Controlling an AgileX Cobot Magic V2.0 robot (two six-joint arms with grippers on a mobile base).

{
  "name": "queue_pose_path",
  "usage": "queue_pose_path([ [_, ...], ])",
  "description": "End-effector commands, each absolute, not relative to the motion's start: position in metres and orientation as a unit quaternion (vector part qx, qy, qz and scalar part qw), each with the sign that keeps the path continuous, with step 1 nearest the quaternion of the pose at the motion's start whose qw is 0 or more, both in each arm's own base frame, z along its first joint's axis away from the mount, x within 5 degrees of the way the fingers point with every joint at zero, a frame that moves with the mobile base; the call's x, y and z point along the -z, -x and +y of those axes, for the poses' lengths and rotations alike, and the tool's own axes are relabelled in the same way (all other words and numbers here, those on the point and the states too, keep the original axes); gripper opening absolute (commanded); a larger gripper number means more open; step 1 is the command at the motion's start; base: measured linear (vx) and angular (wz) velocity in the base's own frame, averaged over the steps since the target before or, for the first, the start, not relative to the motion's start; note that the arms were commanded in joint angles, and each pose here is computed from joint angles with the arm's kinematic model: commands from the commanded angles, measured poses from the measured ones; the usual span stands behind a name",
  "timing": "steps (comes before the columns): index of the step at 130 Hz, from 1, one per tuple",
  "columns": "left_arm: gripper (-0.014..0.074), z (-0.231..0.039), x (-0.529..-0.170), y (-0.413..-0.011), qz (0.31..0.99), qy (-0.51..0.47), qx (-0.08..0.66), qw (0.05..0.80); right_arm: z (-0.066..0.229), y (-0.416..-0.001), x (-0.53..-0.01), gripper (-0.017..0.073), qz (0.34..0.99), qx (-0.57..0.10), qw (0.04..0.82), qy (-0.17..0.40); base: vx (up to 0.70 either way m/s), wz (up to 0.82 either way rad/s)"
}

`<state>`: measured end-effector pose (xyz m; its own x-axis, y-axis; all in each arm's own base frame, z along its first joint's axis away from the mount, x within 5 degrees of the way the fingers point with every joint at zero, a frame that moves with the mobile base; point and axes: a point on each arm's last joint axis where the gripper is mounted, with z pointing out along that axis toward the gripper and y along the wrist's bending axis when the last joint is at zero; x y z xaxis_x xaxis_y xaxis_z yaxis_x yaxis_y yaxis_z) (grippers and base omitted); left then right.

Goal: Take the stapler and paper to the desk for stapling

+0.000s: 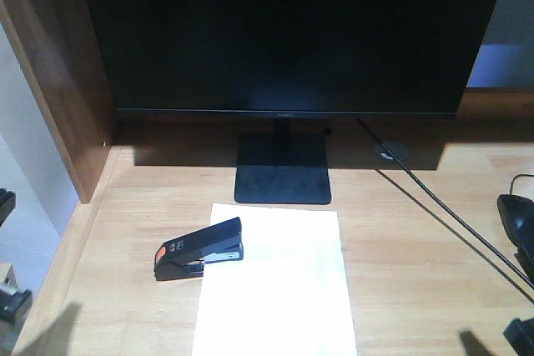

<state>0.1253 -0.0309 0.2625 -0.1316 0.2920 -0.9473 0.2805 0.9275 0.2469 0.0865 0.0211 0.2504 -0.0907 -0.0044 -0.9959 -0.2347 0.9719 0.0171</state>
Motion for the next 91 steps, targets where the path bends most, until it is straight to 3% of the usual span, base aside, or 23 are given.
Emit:
queue_pose_path([
  [1,-0.0006,-0.0276,-0.2748,-0.1164,0.711,-0.167,-0.001,0.683,0.0188,-0.0829,-0.2542,-0.0006,0.721,-0.061,0.684,0.093,0.0,0.0],
  [91,-0.0006,-0.0255,-0.2728,-0.1071,0.702,-0.166,-0.001,0.692,0.0187,-0.0814,-0.2553,-0.0006,0.716,-0.06,0.689,0.094,0.0,0.0],
])
